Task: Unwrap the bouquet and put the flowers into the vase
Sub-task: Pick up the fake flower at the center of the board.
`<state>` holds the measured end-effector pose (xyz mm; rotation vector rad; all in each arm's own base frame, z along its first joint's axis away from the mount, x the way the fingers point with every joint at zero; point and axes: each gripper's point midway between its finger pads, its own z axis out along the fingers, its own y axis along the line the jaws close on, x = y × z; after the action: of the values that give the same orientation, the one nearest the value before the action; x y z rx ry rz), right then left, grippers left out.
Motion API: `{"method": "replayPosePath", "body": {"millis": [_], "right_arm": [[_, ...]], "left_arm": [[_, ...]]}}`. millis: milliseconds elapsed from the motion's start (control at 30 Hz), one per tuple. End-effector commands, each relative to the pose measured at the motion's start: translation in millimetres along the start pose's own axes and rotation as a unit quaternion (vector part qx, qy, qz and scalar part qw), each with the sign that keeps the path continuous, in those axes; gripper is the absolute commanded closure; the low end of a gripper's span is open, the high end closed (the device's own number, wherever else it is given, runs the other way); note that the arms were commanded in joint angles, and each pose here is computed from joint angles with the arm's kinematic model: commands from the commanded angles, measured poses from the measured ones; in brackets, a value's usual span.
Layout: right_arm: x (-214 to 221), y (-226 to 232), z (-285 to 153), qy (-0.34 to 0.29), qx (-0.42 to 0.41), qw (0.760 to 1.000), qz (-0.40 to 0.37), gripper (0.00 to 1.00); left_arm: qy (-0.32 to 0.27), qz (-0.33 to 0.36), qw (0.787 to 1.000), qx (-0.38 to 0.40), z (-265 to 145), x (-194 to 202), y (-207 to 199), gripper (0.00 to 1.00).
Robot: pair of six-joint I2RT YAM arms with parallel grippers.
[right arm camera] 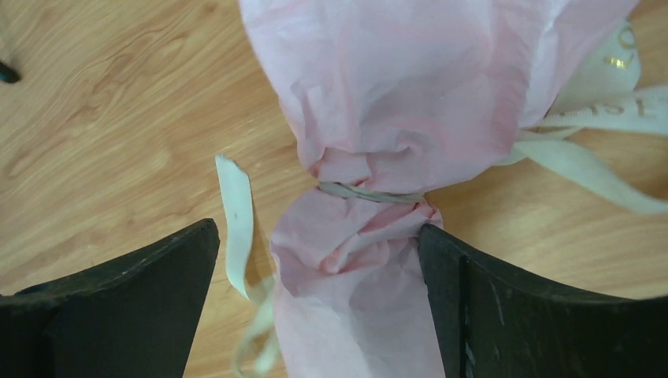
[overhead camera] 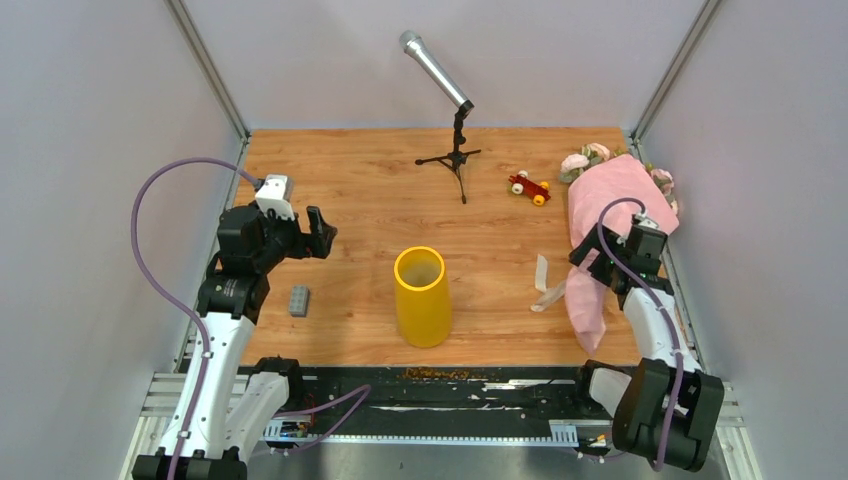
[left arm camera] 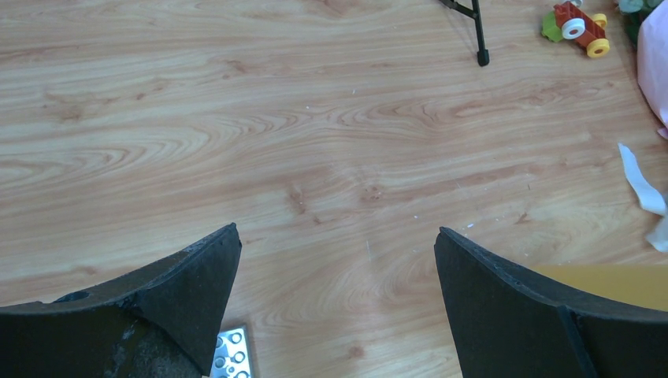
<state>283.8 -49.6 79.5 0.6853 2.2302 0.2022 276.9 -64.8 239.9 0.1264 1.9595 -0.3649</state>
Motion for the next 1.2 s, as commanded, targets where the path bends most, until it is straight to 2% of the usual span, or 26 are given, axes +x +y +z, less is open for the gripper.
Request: {"method": "replayPosePath", "body": {"millis": [0, 233, 533, 900, 1067, 1167], "right_arm": [[-17.2, 28.6, -6.3, -0.021, -0.026, 0.999, -0.031, 0.01], [-15.2, 6.1, -10.8, -0.032, 0.037, 0.998, -0.037, 0.0], [-5.2, 6.9, 7.6, 0.001, 0.033, 0.999, -0.022, 0.0], [-8.4, 5.0, 28.6, 0.005, 0.044, 0.999, 0.007, 0.02], [-12.8, 3.3, 37.4, 0.002, 0.053, 0.998, 0.015, 0.08], [-10.4, 1.7, 44.9, 0.009, 0.057, 0.998, 0.021, 0.09]], "left_arm": [[-0.02, 0.001, 1.0, 0.007, -0.4, -8.5, -2.2, 0.0], [-0.016, -0.002, 1.0, 0.006, 1.8, -6.8, -1.3, 0.0], [-0.006, -0.005, 1.0, 0.009, 5.8, -2.4, -1.3, 0.0], [0.006, -0.007, 1.0, 0.009, 10.2, 2.8, 0.3, 0.0], [0.01, -0.009, 1.0, 0.01, 11.9, 4.9, 0.3, 0.0], [0.011, -0.009, 1.0, 0.012, 12.5, 5.3, -0.1, 0.0]]}}
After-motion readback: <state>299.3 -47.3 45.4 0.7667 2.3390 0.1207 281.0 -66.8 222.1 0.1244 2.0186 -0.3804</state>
